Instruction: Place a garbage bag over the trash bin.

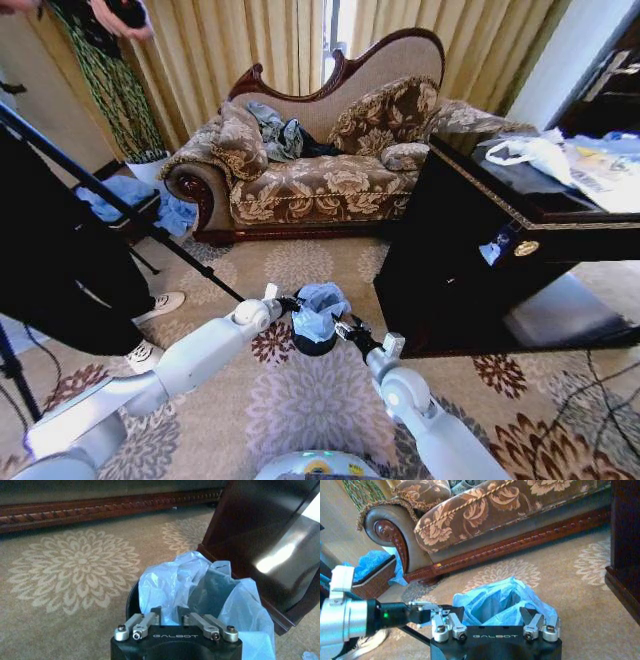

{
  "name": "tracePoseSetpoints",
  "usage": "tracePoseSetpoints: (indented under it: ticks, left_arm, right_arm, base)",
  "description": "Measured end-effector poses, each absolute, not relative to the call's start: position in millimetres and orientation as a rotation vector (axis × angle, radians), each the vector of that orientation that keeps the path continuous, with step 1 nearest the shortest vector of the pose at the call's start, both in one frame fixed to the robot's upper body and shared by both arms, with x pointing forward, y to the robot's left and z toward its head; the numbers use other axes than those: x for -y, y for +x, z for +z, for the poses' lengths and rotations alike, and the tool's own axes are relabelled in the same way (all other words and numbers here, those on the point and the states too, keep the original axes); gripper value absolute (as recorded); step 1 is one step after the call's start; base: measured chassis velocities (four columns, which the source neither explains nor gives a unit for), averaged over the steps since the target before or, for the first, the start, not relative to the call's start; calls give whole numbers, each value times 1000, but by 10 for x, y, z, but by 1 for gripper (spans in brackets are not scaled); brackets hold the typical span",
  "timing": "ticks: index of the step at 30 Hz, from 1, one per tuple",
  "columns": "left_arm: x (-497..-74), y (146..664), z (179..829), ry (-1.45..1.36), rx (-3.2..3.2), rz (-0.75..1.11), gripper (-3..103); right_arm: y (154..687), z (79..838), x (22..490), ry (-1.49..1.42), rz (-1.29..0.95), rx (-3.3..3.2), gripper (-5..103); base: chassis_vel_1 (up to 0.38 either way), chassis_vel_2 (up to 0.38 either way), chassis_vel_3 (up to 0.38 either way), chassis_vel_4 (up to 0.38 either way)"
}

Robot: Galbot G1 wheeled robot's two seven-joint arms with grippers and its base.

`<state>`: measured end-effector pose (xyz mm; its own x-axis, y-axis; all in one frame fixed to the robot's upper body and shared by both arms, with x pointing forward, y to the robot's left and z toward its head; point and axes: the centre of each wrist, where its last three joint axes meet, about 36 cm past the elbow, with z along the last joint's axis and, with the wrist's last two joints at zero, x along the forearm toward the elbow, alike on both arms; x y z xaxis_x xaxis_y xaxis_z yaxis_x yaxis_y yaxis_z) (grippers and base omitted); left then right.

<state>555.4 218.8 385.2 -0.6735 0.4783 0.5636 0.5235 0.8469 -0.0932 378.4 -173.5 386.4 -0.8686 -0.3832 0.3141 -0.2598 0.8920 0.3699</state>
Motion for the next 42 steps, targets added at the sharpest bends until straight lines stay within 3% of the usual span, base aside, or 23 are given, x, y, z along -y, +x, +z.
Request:
tracePoseSetpoints:
  ticks: [2, 4, 6, 17, 21, 34, 36, 42]
  left_arm:
    - [-2180, 5555, 3852, -730, 2430, -101, 32]
    - [-2179, 5558, 3851, -730, 2430, -101, 32]
    - [-2182, 5574, 3842, -726, 2430, -108, 45]
    - [-2164, 5605, 3841, -744, 2439, -121, 18]
    - [-2196, 5609, 3861, -744, 2442, -127, 2]
    - [-2284, 5614, 3935, -732, 2463, -95, 0]
    - [-2326, 5621, 3944, -715, 2470, -63, 0]
    - [-2569, 5601, 4008, -634, 2499, 37, 0]
  right_arm:
    - [3767, 3843, 1748, 468, -444, 2671, 73]
    - [3755, 3832, 1751, 465, -444, 2668, 73]
    - [3724, 3799, 1759, 460, -439, 2663, 73]
    - [3611, 3685, 1811, 457, -411, 2647, 71]
    - [3608, 3652, 1820, 455, -400, 2643, 74]
    - [3591, 3633, 1791, 472, -400, 2637, 75]
    - [3585, 3629, 1782, 474, -400, 2635, 71]
    - [3573, 3635, 1773, 483, -399, 2636, 74]
  base:
    - [0, 0, 0, 0]
    - [0, 0, 0, 0]
    - [0, 0, 0, 0]
    - [0, 0, 0, 0]
    - [0, 0, 0, 0]
    - [0, 0, 0, 0]
    - [0, 0, 0, 0]
    - [0, 0, 0, 0]
